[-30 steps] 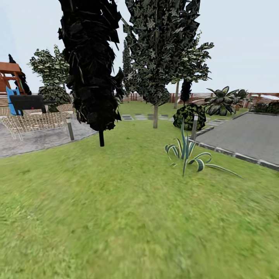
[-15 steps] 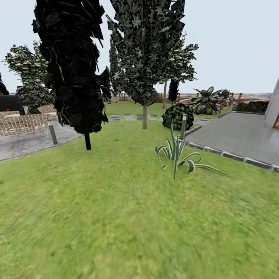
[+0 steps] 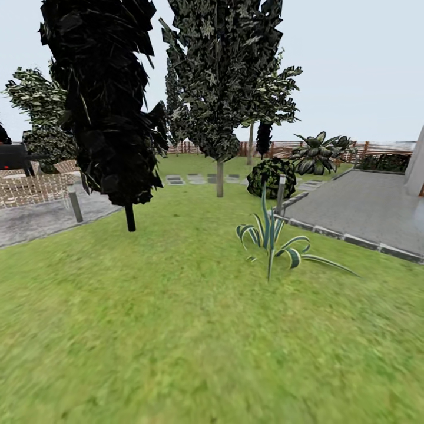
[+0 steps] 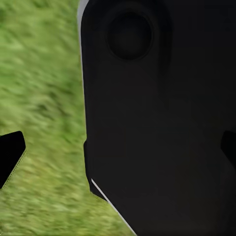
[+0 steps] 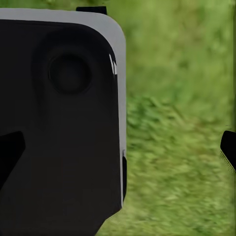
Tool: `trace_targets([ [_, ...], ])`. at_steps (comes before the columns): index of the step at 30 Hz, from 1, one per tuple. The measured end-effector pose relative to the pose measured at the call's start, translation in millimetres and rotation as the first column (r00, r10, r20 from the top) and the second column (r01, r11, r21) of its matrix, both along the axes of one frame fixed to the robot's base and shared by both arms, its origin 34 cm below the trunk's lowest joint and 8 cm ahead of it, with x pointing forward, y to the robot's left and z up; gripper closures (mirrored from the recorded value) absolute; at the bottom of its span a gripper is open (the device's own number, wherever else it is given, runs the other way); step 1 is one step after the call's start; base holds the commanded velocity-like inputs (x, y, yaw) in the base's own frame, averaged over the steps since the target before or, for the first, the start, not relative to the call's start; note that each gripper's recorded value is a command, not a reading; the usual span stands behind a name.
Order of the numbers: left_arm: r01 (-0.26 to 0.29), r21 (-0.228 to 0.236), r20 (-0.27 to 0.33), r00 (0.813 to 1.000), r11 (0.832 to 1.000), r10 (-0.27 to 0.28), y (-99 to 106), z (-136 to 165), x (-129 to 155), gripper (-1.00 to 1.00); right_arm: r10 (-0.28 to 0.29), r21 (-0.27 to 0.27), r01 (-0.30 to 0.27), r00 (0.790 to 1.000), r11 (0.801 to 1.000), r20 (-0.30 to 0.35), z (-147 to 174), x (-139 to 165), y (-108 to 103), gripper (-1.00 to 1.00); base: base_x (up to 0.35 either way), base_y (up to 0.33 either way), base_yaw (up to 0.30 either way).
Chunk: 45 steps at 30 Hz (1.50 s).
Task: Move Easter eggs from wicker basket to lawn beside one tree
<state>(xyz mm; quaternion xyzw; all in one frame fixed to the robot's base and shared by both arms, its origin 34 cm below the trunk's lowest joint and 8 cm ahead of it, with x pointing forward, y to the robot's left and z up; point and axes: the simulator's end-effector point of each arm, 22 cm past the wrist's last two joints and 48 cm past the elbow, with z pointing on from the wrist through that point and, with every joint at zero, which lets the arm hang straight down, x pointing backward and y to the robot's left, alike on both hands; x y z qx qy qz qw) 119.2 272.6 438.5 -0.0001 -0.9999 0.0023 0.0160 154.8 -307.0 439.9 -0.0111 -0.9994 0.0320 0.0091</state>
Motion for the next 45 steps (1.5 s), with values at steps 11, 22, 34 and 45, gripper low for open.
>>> trace_targets([
  [11,-0.002,0.0,0.0,1.0,1.0,0.002,0.0,0.0,0.0,-1.0,0.001,0.001,-0.001,1.0,1.0,-0.002,0.0,-0.4,0.1,-1.0,0.338,0.0,0.0],
  [22,-0.003,0.0,0.0,1.0,1.0,0.003,0.0,0.0,0.0,-1.0,0.0,-0.001,0.0,1.0,1.0,-0.003,0.0,-0.5,-0.2,-1.0,0.338,0.0,0.215],
  [34,-0.003,0.0,0.0,1.0,1.0,0.003,0.0,0.0,0.0,-1.0,0.0,-0.001,0.0,1.0,1.0,-0.002,0.0,-0.3,-0.2,-1.0,0.338,0.0,0.061],
  [45,-0.003,0.0,0.0,1.0,1.0,0.003,0.0,0.0,0.0,-1.0,0.0,-0.001,0.0,1.0,1.0,-0.002,0.0,-0.3,-0.2,-1.0,0.338,0.0,0.24],
])
